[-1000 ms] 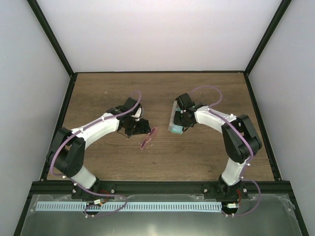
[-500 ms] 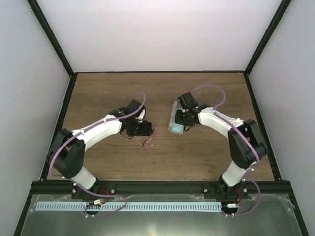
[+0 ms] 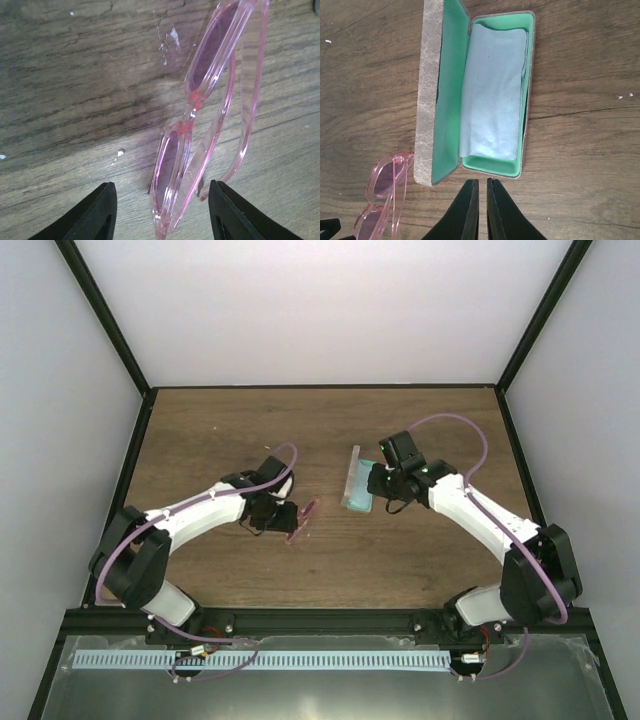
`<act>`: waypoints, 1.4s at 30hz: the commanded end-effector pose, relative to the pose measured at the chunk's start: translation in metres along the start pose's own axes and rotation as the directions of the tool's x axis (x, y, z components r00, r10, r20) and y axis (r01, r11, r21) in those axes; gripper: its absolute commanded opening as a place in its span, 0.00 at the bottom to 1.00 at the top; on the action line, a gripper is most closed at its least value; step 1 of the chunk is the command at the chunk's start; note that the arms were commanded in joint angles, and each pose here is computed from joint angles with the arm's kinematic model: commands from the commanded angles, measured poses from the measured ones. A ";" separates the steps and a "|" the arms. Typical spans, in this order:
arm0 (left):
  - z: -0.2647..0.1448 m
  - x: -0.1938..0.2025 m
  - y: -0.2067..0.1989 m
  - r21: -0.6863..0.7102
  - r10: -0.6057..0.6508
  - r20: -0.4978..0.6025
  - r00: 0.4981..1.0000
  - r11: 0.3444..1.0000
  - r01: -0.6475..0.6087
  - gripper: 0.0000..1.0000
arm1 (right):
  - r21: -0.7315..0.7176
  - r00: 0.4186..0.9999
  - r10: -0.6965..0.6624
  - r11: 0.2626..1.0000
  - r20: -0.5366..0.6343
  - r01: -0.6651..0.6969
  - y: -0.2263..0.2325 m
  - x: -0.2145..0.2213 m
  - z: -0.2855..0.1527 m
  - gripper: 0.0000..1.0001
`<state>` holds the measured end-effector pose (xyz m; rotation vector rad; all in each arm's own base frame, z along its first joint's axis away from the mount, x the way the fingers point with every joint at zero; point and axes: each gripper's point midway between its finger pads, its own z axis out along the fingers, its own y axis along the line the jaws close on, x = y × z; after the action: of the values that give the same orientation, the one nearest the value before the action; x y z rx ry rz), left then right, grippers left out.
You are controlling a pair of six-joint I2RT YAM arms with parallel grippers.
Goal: Organize the sunglasses
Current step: Pick up the sunglasses from the center of the board.
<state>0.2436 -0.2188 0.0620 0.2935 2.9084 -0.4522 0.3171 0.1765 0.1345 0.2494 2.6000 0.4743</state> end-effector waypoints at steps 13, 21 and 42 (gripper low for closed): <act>0.030 0.017 0.001 0.028 -0.025 -0.064 0.998 0.999 0.027 0.26 | 0.017 0.999 0.036 0.999 -0.020 -0.036 -0.016 0.017 -0.011 0.06; 0.023 0.018 -0.004 0.055 -0.009 -0.064 0.998 0.998 0.013 0.08 | -0.018 0.998 0.045 0.999 -0.040 -0.046 -0.015 0.027 -0.014 0.06; -0.032 -0.021 -0.102 0.528 -0.010 0.075 0.997 0.849 -0.031 0.04 | -0.399 0.999 -0.019 0.917 -0.034 0.004 0.057 0.020 -0.057 0.31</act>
<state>0.2349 -0.2828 0.0974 0.3093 2.7605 -1.0432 0.2736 0.2009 0.1524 0.1679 2.5785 0.8357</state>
